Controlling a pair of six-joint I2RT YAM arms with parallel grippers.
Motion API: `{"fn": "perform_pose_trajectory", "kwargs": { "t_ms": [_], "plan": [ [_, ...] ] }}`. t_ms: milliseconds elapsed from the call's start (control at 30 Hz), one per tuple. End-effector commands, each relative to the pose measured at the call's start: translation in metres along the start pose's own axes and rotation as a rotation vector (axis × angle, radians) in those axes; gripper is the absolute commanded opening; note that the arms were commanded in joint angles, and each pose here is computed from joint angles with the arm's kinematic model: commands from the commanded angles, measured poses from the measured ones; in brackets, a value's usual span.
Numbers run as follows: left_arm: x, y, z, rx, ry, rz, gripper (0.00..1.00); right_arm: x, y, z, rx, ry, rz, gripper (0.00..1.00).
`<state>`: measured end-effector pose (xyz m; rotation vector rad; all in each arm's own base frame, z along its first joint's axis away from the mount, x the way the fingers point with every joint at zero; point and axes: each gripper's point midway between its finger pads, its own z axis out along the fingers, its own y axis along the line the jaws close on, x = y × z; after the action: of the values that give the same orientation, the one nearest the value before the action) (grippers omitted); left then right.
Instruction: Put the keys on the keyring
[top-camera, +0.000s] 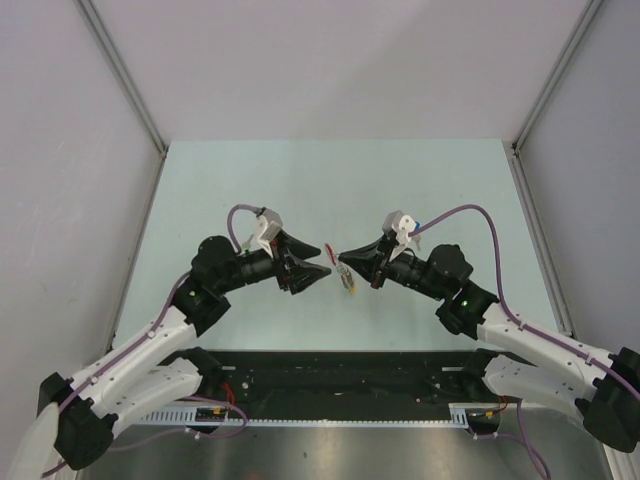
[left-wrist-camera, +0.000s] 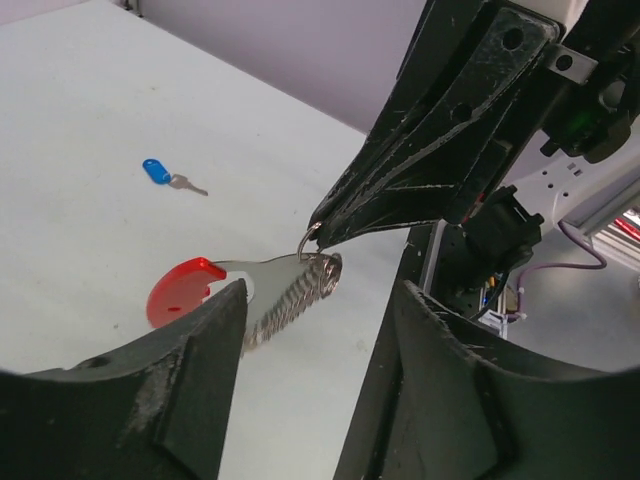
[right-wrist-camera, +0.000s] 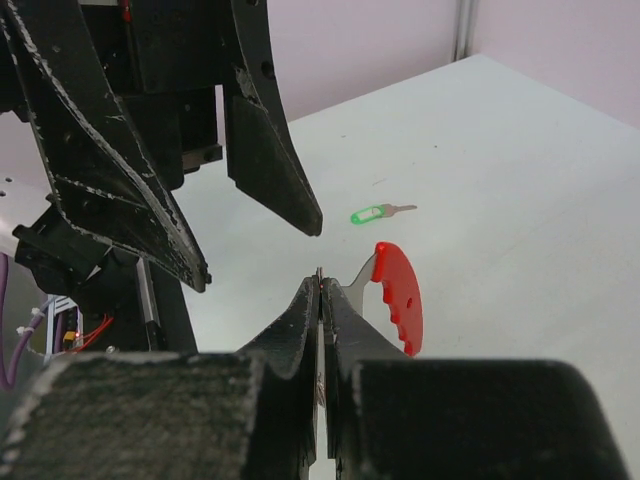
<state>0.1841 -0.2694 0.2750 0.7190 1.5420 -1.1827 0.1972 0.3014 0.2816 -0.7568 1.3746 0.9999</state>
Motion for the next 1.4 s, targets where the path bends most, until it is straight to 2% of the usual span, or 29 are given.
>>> {"fn": "perform_pose_trajectory", "kwargs": {
  "t_ms": [0,33,67,200,233,467,500,733,900,1167,1300,1367],
  "plan": [
    [-0.002,-0.01,0.01,0.078,-0.039,0.044,0.61,-0.028,0.008,-0.003,-0.035,-0.086,-0.023,0.0],
    [0.002,-0.01,0.011,0.081,-0.039,0.037,0.52,-0.028,0.009,-0.003,-0.038,-0.087,-0.025,0.0],
    [-0.003,-0.012,0.012,0.09,-0.064,0.047,0.48,-0.027,0.009,-0.003,-0.04,-0.084,-0.024,0.0],
    [-0.003,-0.015,0.016,0.111,-0.078,0.055,0.44,-0.025,0.012,-0.003,-0.06,-0.074,-0.023,0.0],
    [-0.002,-0.015,0.016,0.114,-0.076,0.054,0.38,-0.025,0.013,-0.003,-0.065,-0.075,-0.021,0.0],
    [0.001,-0.021,0.021,0.155,-0.077,0.05,0.33,-0.023,0.017,-0.002,-0.088,-0.066,-0.019,0.0],
    [0.001,-0.022,0.021,0.158,-0.075,0.051,0.29,-0.022,0.017,-0.003,-0.09,-0.066,-0.019,0.0],
    [0.006,-0.025,0.023,0.18,-0.066,0.046,0.22,-0.023,0.019,-0.004,-0.098,-0.068,-0.02,0.0],
    [0.007,-0.028,0.02,0.194,-0.075,0.051,0.13,-0.023,0.016,-0.005,-0.091,-0.071,-0.01,0.0],
    [0.011,-0.036,0.016,0.238,-0.068,0.052,0.15,-0.024,0.019,-0.006,-0.121,-0.08,0.011,0.0],
    [0.012,-0.04,0.016,0.263,-0.063,0.053,0.11,-0.023,0.021,-0.006,-0.135,-0.078,0.016,0.0],
    [0.013,-0.04,0.017,0.264,-0.058,0.052,0.06,-0.023,0.021,-0.005,-0.136,-0.078,0.017,0.0]
  ]
}}
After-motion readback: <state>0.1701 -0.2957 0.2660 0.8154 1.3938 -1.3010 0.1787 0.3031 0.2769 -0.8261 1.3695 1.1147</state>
